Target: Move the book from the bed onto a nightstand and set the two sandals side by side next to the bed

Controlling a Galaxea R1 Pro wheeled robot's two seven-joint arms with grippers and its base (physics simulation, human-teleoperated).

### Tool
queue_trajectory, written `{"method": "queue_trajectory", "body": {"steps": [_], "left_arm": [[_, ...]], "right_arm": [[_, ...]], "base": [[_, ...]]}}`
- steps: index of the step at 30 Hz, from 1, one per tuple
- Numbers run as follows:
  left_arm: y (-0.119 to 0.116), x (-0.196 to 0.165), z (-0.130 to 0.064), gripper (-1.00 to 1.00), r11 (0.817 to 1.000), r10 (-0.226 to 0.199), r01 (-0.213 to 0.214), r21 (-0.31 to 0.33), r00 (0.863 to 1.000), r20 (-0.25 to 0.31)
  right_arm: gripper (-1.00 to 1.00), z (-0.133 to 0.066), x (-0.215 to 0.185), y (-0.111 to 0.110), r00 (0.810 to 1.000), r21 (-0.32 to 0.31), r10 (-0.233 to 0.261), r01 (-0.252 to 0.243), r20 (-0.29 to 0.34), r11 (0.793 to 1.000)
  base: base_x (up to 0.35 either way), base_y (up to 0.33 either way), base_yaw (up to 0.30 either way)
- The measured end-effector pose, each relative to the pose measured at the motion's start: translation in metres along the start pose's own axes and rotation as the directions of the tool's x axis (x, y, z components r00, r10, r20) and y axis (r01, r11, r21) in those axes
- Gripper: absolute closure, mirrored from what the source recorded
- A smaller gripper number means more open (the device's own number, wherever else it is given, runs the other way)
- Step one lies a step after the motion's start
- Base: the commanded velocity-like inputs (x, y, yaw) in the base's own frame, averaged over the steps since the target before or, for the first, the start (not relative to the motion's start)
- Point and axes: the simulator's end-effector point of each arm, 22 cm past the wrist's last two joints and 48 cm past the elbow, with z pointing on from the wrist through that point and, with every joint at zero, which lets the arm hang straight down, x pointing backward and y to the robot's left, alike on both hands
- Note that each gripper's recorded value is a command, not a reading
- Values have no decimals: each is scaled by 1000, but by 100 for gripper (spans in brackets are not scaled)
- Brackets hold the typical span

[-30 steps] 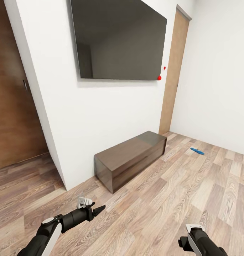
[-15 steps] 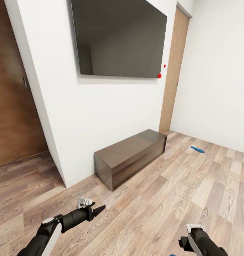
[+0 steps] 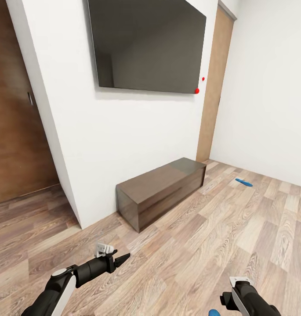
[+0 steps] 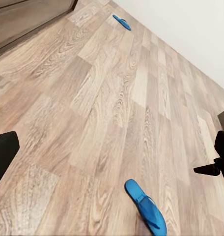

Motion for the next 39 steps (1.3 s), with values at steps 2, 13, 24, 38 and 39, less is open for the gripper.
{"method": "queue_trajectory", "body": {"steps": [2,13,24,38,39], "left_arm": [[2,4,1,-100,1000,0,0,0,1000,0],[12,28,4,-100,1000,0,0,0,1000,0],[23,48,9,-100,1000,-23,23,-7,999,-22],[36,73,16,-100,998,-64,63,-19,996,-61],[37,75,17,-100,998,-67,66,-20,996,-64]], "right_arm": [[-100,4,2,1,1000,-1,0,0,1,1000],[-100,25,17,6,1000,-1,-1,1,1,1000],[-100,41,32,8,1000,1,-8,8,-30,1000],[-100,59,54,11,996,4,-21,21,-86,1000],[-100,61,55,11,996,5,-22,22,-90,1000]], "base": [[0,0,0],[0,0,0],[0,0,0],[0,0,0],[0,0,0]]}}
